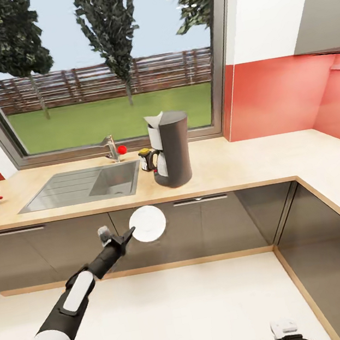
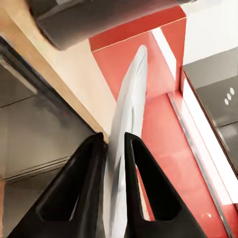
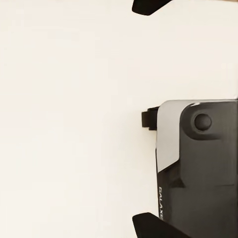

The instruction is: Set up a coffee station on the kitchen countertop: keep the coffee maker on the countertop, move the bottle of coffee from the kitchen shelf to the counter next to the coffee maker, place a paper coffee filter on top of the coffee maker, put the saucer next to the coffee maker with the coffee cup on the saucer, and place the electric kettle next to the coffee maker.

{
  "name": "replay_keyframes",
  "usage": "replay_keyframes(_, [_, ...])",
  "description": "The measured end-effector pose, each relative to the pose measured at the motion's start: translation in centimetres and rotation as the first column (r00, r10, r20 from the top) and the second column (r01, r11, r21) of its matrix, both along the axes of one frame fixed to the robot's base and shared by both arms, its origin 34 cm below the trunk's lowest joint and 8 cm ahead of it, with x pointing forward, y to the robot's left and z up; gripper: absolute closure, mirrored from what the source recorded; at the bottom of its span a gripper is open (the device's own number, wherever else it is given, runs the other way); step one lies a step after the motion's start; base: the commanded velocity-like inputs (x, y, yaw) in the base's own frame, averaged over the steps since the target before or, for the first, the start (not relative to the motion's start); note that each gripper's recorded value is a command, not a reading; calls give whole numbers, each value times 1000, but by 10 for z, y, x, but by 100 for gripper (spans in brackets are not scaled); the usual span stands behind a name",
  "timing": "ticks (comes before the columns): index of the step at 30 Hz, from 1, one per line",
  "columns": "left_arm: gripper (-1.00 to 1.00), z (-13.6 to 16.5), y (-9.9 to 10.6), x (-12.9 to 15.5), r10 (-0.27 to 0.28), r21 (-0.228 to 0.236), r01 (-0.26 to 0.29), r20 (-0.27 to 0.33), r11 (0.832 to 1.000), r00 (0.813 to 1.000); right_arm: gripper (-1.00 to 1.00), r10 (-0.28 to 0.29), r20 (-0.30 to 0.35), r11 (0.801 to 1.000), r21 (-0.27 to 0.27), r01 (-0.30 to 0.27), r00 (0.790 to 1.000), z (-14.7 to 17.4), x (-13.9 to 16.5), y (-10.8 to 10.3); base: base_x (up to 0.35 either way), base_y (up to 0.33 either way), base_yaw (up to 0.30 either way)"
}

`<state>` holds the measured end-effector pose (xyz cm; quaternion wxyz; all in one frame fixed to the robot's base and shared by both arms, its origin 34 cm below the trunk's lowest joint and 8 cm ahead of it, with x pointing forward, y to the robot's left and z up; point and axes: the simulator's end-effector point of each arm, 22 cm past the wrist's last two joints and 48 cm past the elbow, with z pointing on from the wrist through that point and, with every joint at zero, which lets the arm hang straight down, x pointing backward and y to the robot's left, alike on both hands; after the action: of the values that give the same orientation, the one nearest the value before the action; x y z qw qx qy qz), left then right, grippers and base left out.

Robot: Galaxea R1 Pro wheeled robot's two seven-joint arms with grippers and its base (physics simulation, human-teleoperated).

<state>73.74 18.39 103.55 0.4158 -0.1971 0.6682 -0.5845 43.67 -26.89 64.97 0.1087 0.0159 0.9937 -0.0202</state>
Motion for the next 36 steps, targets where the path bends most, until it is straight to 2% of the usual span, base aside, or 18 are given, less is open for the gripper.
replay_keyframes(3, [100, 25, 38, 34, 121, -7, -121, 0, 993, 993, -100, -3, -1, 1000, -1, 3, 1000, -1, -3, -1, 0, 0, 0])
replay_keyframes(4, [100, 29, 46, 40, 145, -5, -145, -5, 989, 989, -100, -4, -1, 1000, -1, 4, 1000, -1, -3, -1, 0, 0, 18])
replay_keyframes(7, [100, 31, 61, 51, 201, -3, -201, -33, 980, 979, -100, -4, -2, 1000, -2, 4, 1000, -1, -4, -1, 0, 0, 132])
replay_keyframes(10, [100, 31, 66, 60, 232, 14, -231, -61, 973, 971, -100, -4, -2, 1000, -2, 4, 1000, -1, -4, -1, 0, 0, 235])
replay_keyframes(14, [100, 23, 54, 65, 240, 32, -238, -105, 971, 965, -100, -5, 22, 1000, -2, 5, 1000, -2, -4, -2, 0, 0, 149])
replay_keyframes(15, [100, 20, 46, 66, 236, 36, -233, -119, 972, 965, -100, -5, 66, 1000, -3, 5, 998, -2, -2, -3, 0, 0, 17])
replay_keyframes(21, [100, 16, 13, 62, 207, -2, -210, -136, 978, 969, -100, -7, 98, 1000, 0, 7, 995, -4, -6, -5, 0, 0, 3])
replay_keyframes(22, [100, 16, 12, 62, 207, -4, -209, -137, 978, 969, -100, -6, 99, 1000, 5, 6, 995, -4, -6, -4, 0, 0, 0])
replay_keyframes(24, [100, 17, 9, 61, 204, -9, -207, -137, 978, 969, -100, 12, 100, 997, 81, -20, 995, -4, -8, 10, 226, 0, 0])
replay_keyframes(27, [100, 16, 12, 61, 209, -10, -213, -139, 977, 968, -100, 23, 98, 994, 108, -34, 995, -4, -8, 20, 311, 0, 0])
replay_keyframes(36, [100, 14, 14, 60, 213, -12, -217, -143, 976, 966, -100, 21, 98, 995, 100, -31, 995, -4, -8, 13, 333, 0, 0])
